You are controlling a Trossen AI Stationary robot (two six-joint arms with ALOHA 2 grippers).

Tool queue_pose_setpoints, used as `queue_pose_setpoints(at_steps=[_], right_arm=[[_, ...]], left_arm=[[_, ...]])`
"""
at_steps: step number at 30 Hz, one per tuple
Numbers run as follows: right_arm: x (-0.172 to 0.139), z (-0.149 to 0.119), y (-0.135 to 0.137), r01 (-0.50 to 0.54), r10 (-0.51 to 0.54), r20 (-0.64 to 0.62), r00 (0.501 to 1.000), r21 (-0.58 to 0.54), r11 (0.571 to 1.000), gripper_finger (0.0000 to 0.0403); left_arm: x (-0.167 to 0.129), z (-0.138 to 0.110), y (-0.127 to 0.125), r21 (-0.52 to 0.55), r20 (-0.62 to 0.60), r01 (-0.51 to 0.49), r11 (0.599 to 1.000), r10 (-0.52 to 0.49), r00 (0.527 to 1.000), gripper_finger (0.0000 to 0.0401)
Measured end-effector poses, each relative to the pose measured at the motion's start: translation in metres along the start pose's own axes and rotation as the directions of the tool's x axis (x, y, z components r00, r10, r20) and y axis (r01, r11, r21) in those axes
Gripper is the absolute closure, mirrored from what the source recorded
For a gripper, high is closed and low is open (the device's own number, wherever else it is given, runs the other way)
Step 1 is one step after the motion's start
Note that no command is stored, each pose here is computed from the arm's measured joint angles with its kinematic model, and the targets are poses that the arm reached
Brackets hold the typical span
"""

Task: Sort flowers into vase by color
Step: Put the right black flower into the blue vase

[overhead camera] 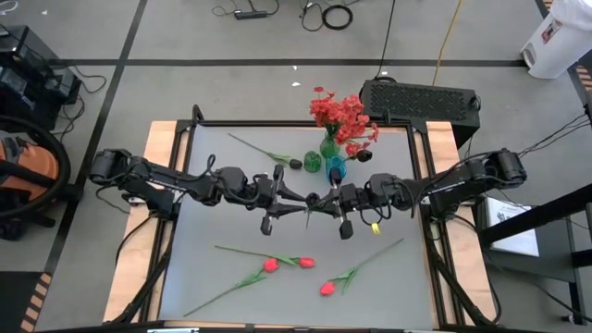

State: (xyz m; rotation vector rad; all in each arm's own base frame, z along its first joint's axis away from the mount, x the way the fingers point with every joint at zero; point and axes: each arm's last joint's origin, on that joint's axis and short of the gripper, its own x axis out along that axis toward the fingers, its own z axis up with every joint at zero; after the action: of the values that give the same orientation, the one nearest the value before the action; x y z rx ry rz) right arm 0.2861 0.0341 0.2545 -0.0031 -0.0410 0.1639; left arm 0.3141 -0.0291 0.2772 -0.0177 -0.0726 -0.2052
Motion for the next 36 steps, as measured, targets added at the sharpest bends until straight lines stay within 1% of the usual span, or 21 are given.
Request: queue_pose_setpoints(at_steps=[10, 15, 19, 24, 27, 32, 36], right_arm=[[0.0, 0.0, 0.0, -0.003, 0.003, -0.003, 1.0, 0.018, 1.0, 0.0403], [0.0, 0.0, 0.0, -0.003, 0.003, 0.002, 1.0, 0.042, 0.999, 0.0403], [0.0, 0.002, 0.0, -0.003, 0.003, 0.018, 1.0, 0.044, 0.999, 0.0403], [0.0, 0.002, 0.0, -0.004, 0.003, 0.021, 1.0, 0.043, 0.999, 0.0403], [0.0, 0.002, 0.0, -0.004, 0.003, 0.021, 1.0, 0.044, 0.999, 0.0403], [0.0, 0.002, 0.0, -0.004, 0.003, 0.019, 1.0, 0.044, 0.999, 0.0403], [0.0, 0.001, 0.0, -0.003, 0.003, 0.012, 1.0, 0.044, 0.999, 0.0403]], left_arm=[[0.0, 0.0, 0.0, 0.0, 0.005, 0.0, 1.0, 0.0, 1.0, 0.0299], [0.0, 0.003, 0.0, 0.002, 0.035, 0.0, 1.0, 0.0, 0.999, 0.0299], [0.0, 0.005, 0.0, -0.022, 0.053, -0.015, 1.0, 0.017, 0.998, 0.0299], [0.0, 0.005, 0.001, -0.027, 0.053, -0.025, 0.999, 0.026, 0.998, 0.0299], [0.0, 0.004, 0.001, -0.047, 0.051, -0.024, 0.999, 0.026, 0.998, 0.0299], [0.011, -0.004, 0.002, -0.05, 0.026, -0.018, 0.999, 0.02, 0.999, 0.0299], [0.02, -0.007, 0.003, -0.049, 0.014, -0.008, 0.999, 0.008, 1.0, 0.0299]])
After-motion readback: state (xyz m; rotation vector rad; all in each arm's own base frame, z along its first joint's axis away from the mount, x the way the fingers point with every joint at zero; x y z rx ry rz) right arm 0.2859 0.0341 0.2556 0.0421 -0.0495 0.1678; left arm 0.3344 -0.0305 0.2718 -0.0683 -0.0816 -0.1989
